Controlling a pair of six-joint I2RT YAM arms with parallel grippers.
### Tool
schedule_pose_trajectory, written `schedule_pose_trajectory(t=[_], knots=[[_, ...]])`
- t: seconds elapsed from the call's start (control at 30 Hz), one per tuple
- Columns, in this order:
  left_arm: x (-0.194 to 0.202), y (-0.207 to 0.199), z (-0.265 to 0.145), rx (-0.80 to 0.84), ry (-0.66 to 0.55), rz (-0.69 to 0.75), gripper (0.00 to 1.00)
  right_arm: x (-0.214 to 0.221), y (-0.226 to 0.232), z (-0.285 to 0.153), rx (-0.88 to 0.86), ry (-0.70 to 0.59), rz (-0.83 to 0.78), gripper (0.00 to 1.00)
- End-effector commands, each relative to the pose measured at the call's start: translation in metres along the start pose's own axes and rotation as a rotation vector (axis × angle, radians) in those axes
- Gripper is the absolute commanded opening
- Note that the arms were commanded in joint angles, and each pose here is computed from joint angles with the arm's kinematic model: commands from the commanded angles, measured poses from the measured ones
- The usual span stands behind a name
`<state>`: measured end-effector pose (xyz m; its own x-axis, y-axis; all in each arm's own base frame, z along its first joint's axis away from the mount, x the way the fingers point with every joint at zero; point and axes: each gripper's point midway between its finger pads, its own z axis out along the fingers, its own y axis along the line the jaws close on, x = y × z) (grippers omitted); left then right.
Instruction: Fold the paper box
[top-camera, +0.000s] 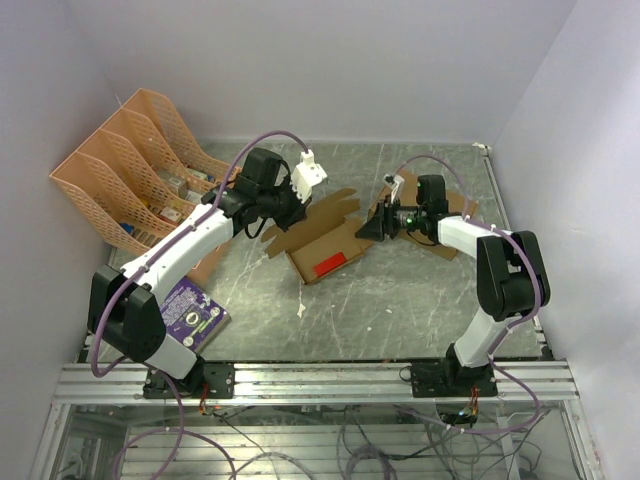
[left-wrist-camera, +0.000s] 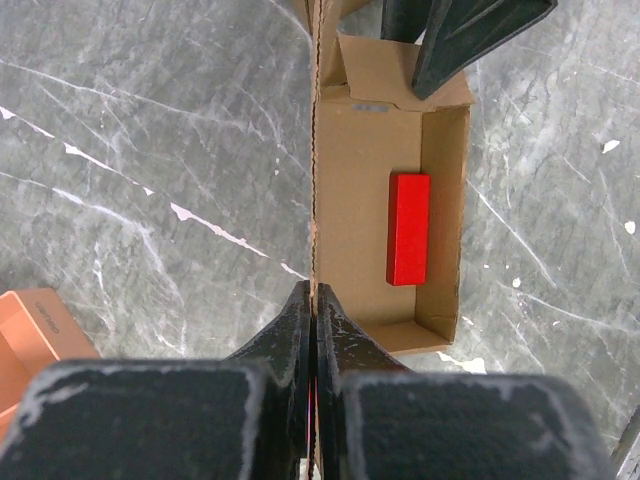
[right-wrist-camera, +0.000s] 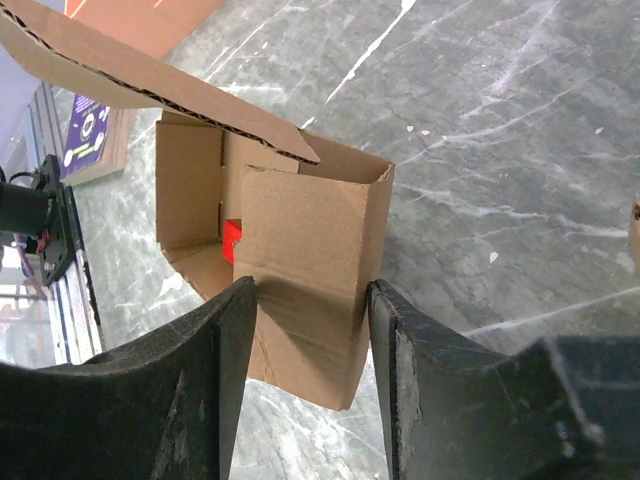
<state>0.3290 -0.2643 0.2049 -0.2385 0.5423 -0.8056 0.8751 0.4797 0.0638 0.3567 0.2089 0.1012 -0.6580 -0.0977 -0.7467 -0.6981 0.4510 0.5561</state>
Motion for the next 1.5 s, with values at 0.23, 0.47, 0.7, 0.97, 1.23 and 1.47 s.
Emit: schedule_pose_trajectory(t=[0.23, 0.47, 0.7, 0.97, 1.23, 1.47], knots=[[-0.024, -0.001, 0.000, 0.001, -0.085, -0.021, 0.07, 0.008, -0.001, 0.020, 0.113, 0.062, -0.114, 0.44], [-0.027, -0.003, 0.008, 0.025, -0.081, -0.099, 0.07, 0.006, -0.020, 0.026, 0.337, 0.109, -0.253, 0.31], [-0.024, -0.004, 0.013, 0.031, -0.063, -0.140, 0.07, 0.002, -0.030, 0.038, 0.411, 0.117, -0.297, 0.31], [-0.016, -0.004, 0.019, 0.033, -0.038, -0.182, 0.07, 0.000, -0.042, 0.045, 0.469, 0.138, -0.342, 0.36], [-0.001, 0.006, 0.025, 0.014, -0.002, -0.266, 0.07, 0.009, -0.031, 0.062, 0.385, 0.109, -0.346, 0.36], [0.010, 0.023, 0.022, -0.019, -0.014, -0.347, 0.07, 0.011, -0.031, 0.073, 0.337, 0.085, -0.323, 0.37]])
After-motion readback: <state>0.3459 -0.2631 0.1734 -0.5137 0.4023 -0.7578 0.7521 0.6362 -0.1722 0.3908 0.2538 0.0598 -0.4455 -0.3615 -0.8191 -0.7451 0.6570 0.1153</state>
